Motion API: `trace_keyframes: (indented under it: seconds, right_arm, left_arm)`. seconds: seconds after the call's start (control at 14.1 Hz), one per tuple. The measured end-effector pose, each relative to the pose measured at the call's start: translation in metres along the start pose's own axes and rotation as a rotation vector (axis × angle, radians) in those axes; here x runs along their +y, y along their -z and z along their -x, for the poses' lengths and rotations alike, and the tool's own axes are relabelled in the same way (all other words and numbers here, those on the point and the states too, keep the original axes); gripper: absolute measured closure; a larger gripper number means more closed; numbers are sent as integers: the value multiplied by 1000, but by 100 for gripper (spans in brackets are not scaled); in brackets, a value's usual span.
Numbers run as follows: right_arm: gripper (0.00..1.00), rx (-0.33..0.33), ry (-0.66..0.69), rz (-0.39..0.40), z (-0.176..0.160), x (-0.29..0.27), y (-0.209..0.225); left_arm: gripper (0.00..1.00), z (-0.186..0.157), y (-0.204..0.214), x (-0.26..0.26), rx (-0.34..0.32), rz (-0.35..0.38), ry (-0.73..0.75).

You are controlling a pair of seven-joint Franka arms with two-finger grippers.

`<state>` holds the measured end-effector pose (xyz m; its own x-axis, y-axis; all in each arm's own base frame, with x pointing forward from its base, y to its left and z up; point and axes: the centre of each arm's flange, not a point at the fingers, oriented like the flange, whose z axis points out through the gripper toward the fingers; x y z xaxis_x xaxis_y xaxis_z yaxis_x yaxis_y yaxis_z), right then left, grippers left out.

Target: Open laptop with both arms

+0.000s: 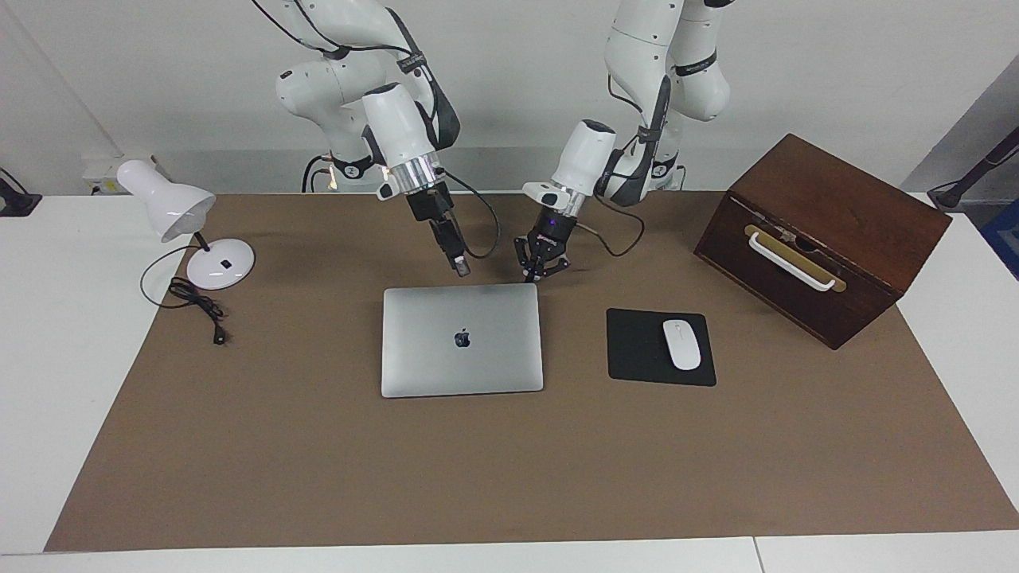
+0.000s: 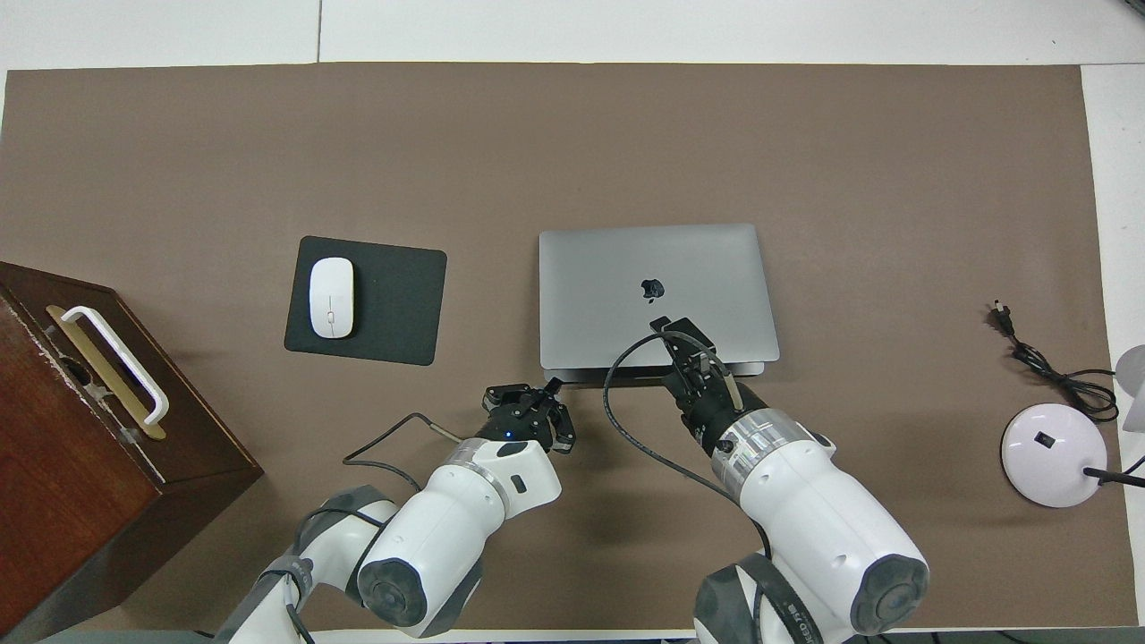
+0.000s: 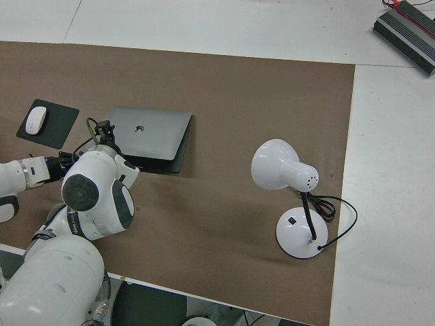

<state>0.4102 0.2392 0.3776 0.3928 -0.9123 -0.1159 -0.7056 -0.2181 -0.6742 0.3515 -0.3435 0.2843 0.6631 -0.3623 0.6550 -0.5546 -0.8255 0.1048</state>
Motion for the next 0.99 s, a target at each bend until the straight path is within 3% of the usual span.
trace_keyframes:
  seconds: [0.21, 0.35, 0.99]
  right_arm:
    - [8, 4, -1, 20, -1, 7, -6]
    - [0, 5, -2, 28, -2, 9, -9]
    - [0, 8, -2, 43, -2, 14, -16]
  left_arm:
    - [99, -2, -6, -2, -1, -4, 3]
    - [99, -3, -8, -2, 0, -6, 6]
    - [99, -4, -22, -11, -9, -24, 19]
